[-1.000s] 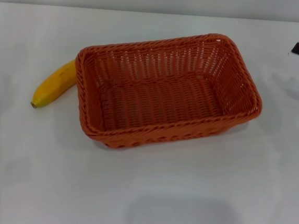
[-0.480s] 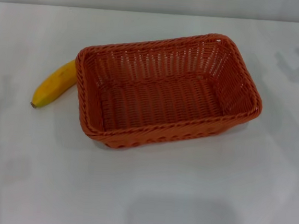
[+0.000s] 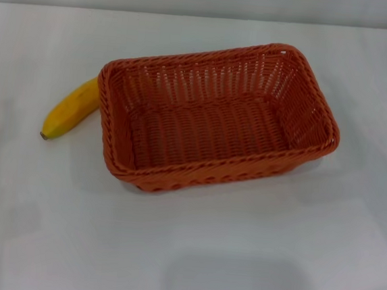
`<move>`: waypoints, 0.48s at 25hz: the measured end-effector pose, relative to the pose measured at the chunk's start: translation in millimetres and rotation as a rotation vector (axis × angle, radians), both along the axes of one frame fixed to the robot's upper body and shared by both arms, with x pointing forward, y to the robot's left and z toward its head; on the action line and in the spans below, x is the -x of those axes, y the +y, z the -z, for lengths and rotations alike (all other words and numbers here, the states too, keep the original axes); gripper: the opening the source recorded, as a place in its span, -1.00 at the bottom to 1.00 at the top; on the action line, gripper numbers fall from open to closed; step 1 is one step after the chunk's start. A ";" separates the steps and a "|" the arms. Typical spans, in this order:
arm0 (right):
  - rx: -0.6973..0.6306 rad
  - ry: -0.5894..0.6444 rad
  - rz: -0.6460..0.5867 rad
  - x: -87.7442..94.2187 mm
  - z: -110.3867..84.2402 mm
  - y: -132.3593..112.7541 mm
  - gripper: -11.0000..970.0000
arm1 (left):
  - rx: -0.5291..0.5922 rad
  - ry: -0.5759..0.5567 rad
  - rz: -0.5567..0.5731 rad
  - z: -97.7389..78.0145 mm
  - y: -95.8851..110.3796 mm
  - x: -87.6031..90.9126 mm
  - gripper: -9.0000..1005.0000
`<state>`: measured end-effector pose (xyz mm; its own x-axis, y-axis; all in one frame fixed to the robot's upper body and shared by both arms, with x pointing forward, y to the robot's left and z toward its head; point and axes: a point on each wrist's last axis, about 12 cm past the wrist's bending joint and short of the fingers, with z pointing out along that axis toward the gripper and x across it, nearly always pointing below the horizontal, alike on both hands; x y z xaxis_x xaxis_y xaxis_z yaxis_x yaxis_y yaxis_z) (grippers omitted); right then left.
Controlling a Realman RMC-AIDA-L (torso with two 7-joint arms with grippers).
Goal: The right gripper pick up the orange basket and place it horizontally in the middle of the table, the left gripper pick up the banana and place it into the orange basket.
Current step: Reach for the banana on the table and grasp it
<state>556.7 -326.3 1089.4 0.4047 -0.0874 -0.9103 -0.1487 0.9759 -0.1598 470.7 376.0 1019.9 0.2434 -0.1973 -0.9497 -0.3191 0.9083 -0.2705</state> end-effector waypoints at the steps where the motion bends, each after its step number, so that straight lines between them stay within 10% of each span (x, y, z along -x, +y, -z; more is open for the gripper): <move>1: -0.003 0.020 0.008 -0.8 2.6 -0.2 0.35 | -0.001 0.000 0.005 -0.1 -0.8 -0.7 0.77; 12: -0.223 0.235 0.013 4.7 30.8 -6.4 0.35 | 0.039 0.020 0.081 4.3 -19.1 -7.5 0.77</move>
